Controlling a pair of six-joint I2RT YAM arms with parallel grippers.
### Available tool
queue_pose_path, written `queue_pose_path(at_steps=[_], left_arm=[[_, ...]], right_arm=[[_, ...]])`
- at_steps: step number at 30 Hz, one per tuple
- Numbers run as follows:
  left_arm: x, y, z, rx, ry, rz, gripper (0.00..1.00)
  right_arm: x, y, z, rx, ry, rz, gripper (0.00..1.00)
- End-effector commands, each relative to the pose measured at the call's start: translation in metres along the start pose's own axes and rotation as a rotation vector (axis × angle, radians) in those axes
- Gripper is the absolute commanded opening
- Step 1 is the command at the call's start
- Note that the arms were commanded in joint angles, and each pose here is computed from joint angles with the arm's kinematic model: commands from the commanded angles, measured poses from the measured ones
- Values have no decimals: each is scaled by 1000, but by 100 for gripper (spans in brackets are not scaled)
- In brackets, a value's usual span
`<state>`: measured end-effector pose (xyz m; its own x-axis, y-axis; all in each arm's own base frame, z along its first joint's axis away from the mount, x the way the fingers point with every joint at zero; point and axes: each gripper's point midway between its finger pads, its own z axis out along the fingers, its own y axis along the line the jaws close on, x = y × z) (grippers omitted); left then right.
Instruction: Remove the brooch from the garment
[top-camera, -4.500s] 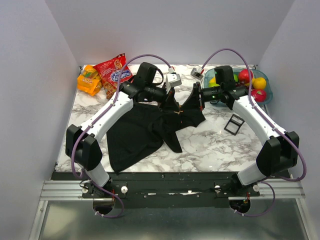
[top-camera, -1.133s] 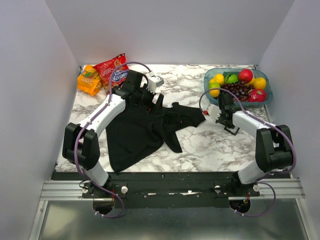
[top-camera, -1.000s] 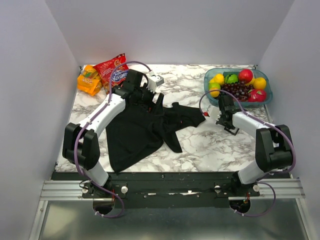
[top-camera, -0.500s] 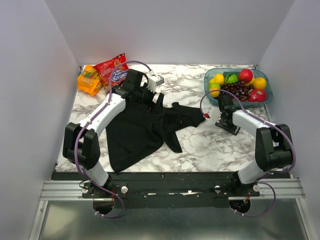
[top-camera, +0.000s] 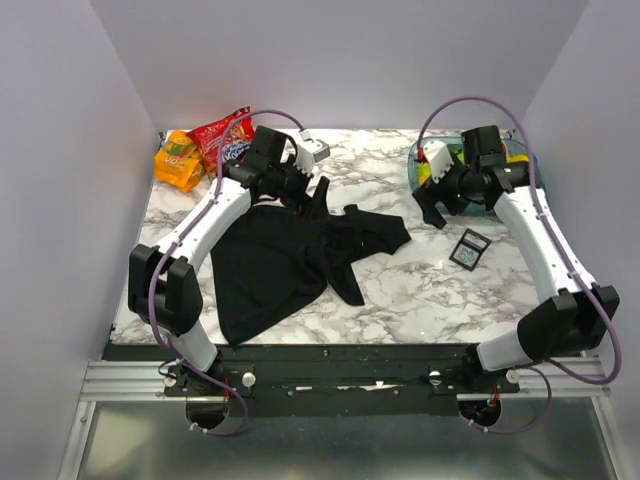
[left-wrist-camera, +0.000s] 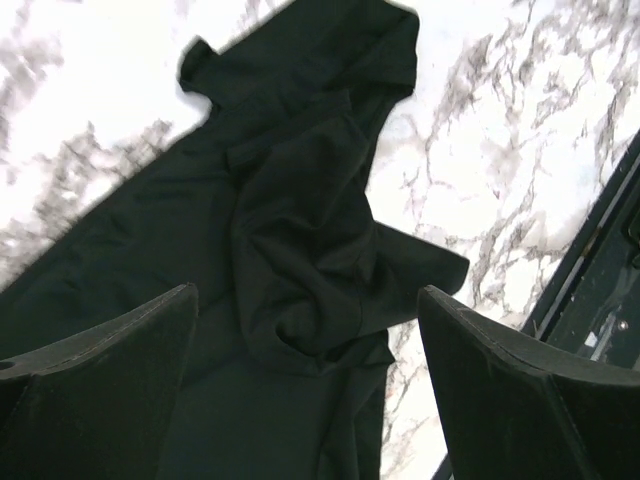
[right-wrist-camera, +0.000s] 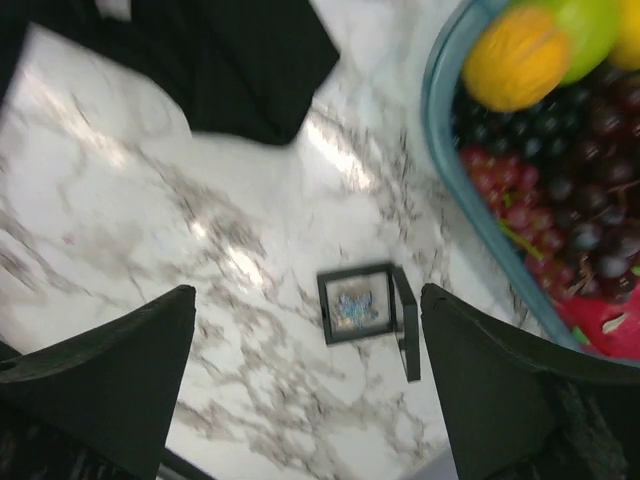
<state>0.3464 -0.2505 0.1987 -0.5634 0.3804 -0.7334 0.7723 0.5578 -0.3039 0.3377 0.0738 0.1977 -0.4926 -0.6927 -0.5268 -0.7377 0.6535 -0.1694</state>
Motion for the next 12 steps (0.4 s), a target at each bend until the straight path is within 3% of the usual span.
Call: queue_pose_path(at_steps=[1,3,6,12], left_arm=[[-38,20,-31,-107,-56,52,99],[-48,29,-39,-153,-70,48,99],[-60,47,-53,-208,-83,25,99],[-57,79,-67,-235,-40,-107,99]], right_arm=[[-79,-24,-51,145,-355,227,100],[-89,-46,-59,259,-414,425,100],[-92,-73,-66,386,-437,561,100],[-73,-75,-70,470,-432,538,100]])
